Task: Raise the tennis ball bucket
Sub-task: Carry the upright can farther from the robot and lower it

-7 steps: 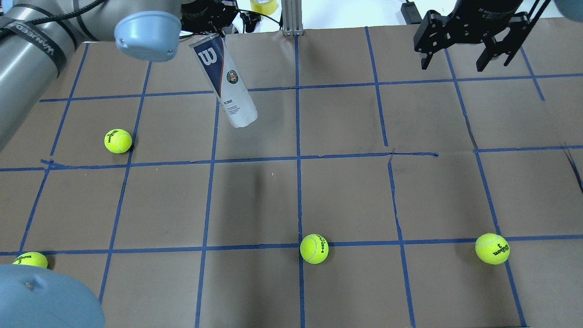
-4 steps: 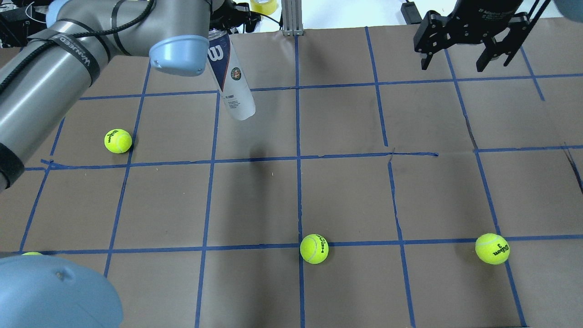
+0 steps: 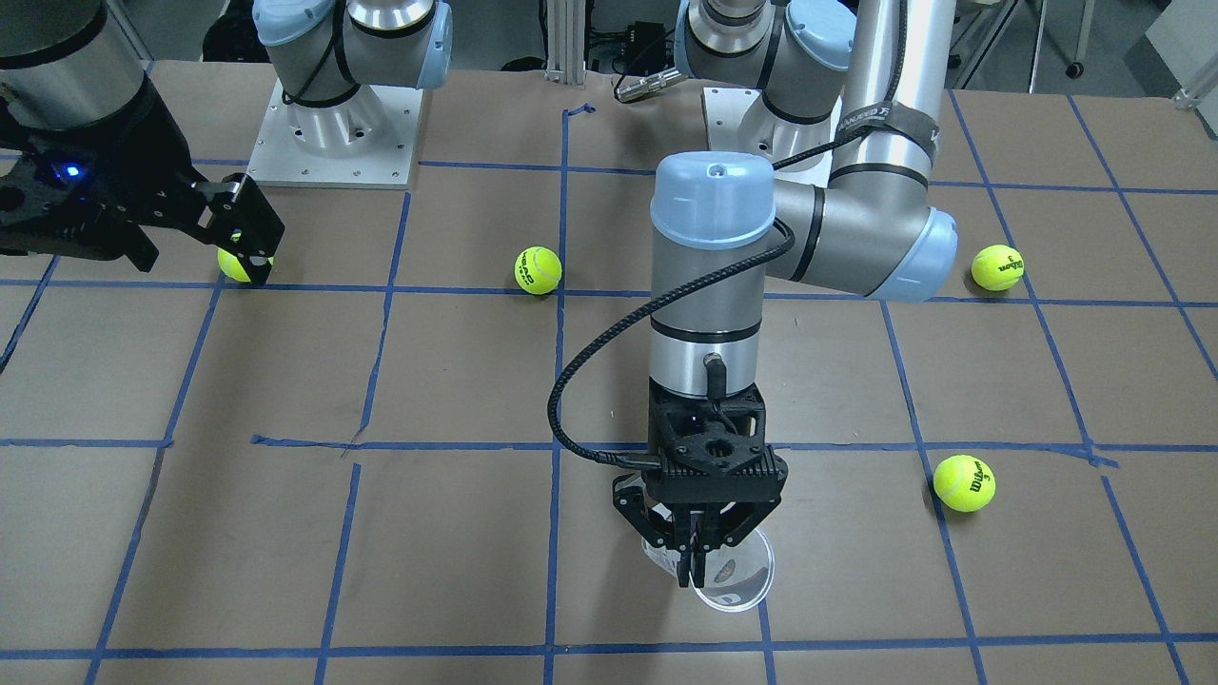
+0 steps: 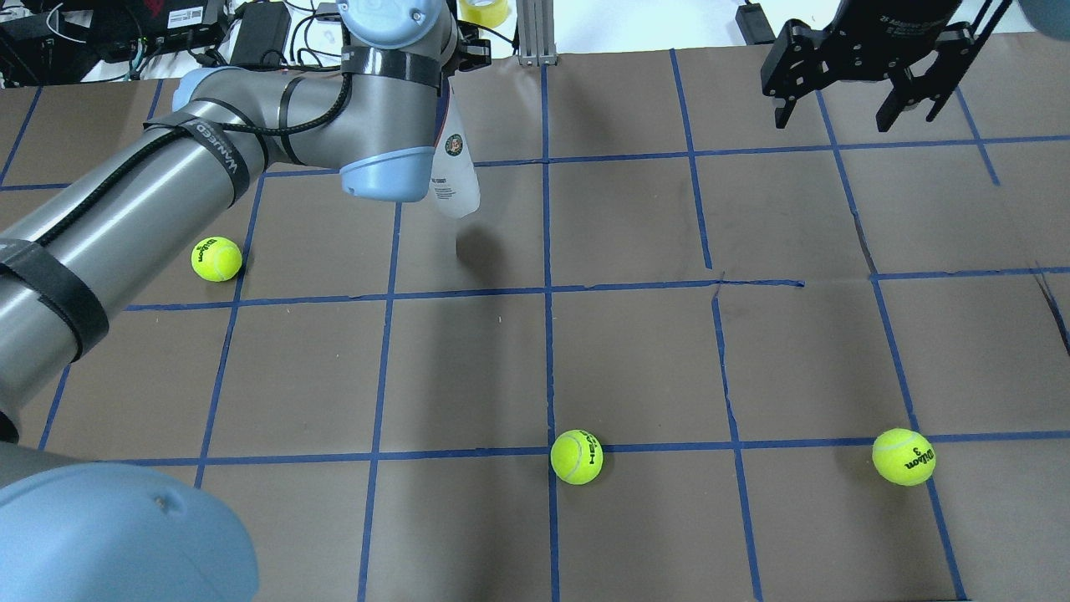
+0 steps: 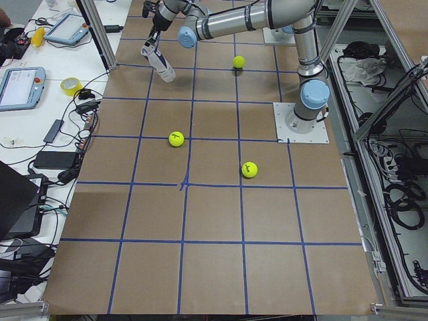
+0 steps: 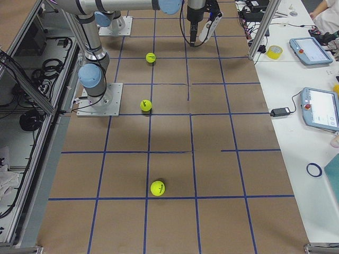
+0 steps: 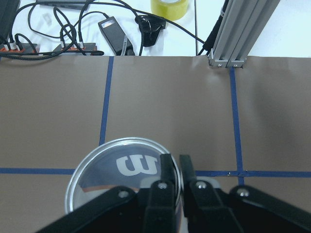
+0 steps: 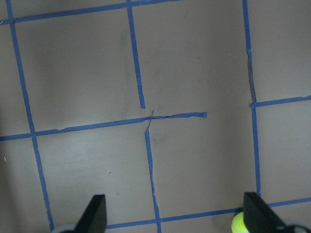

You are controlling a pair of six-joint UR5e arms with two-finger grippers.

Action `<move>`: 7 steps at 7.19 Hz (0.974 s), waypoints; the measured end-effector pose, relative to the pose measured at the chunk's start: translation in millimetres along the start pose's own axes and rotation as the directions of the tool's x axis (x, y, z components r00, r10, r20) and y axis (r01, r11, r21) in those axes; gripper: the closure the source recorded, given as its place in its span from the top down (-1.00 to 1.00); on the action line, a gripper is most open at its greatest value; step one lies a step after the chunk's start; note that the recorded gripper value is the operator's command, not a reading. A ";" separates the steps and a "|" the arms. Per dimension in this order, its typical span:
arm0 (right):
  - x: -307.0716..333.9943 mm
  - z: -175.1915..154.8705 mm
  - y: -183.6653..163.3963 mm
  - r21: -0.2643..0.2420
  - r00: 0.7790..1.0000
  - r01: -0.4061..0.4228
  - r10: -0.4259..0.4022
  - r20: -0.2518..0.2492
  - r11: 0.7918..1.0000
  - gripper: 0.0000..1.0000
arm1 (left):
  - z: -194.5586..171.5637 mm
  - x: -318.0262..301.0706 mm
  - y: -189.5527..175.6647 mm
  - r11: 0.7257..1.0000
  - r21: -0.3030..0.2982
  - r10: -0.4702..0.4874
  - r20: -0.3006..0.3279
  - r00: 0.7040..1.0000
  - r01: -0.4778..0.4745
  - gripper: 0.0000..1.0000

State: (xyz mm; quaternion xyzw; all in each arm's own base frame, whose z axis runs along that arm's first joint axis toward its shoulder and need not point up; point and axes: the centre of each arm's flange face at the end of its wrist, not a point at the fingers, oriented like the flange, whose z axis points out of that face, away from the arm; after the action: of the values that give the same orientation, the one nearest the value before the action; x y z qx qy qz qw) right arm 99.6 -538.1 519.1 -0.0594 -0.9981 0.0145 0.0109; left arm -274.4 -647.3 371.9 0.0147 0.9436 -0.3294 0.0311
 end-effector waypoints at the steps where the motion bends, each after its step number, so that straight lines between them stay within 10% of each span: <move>1: 0.1 0.2 -0.1 0.000 1.000 0.000 0.000 0.000 1.000 1.00 | -1.3 8.3 7.2 1.000 0.022 0.021 0.007 1.000 -0.021 -1.00; 7: 0.4 0.5 -0.6 0.000 1.000 -0.001 0.001 0.002 1.000 1.00 | 9.0 23.2 37.7 0.990 0.105 0.097 -0.010 0.995 -0.095 -1.00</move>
State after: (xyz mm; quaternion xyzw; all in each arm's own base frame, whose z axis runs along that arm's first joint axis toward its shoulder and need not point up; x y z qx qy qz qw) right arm 99.1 -538.7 518.6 -0.0600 -0.9980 0.0147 0.0098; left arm -295.3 -623.2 339.9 0.0643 0.9234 -0.3765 0.0390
